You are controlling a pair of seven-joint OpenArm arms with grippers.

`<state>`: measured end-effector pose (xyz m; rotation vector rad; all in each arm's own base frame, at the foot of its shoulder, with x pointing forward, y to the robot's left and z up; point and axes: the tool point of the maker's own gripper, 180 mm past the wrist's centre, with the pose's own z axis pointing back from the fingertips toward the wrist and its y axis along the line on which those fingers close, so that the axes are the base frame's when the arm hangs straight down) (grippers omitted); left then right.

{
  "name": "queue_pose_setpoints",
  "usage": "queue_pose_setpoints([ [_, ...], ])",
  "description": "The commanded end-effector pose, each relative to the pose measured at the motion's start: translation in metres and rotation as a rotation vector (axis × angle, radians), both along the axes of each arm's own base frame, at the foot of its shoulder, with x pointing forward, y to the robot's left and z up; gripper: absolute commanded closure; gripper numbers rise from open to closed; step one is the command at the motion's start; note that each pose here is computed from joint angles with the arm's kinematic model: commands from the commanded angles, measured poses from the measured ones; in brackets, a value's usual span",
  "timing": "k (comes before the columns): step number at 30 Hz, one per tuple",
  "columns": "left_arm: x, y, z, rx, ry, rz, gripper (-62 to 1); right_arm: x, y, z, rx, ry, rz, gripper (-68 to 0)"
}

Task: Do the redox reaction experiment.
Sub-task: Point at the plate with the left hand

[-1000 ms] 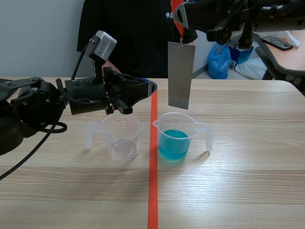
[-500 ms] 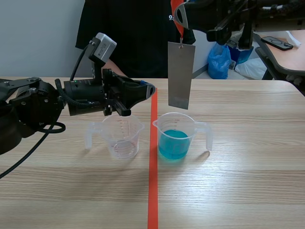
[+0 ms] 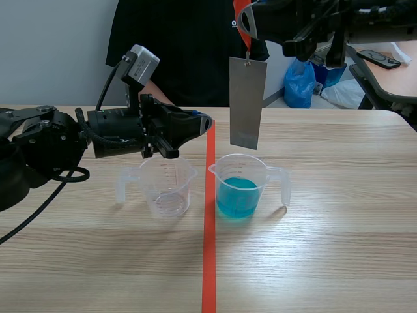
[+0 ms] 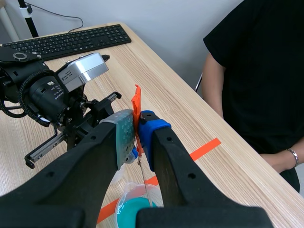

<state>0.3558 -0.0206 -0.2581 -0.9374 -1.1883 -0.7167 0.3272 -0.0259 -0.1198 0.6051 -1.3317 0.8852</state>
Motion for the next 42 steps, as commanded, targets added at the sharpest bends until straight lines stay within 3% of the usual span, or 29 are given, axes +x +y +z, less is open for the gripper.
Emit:
queue_pose_setpoints([
  [1,0.003,-0.004,0.017,-0.034,-0.034,-0.008,-4.0,0.0,0.001,0.008,0.019,-0.017,0.007,-1.7],
  [28,0.008,-0.001,0.015,-0.02,-0.038,0.018,-4.0,0.0,0.002,0.008,0.019,-0.017,0.007,-1.7],
  [35,0.017,0.037,0.005,0.061,-0.046,0.087,-4.0,0.0,0.002,0.008,0.019,-0.017,0.007,-1.7],
  [42,0.008,0.116,-0.014,0.146,-0.034,0.193,-4.0,0.0,0.002,0.008,0.019,-0.017,0.007,-1.7],
])
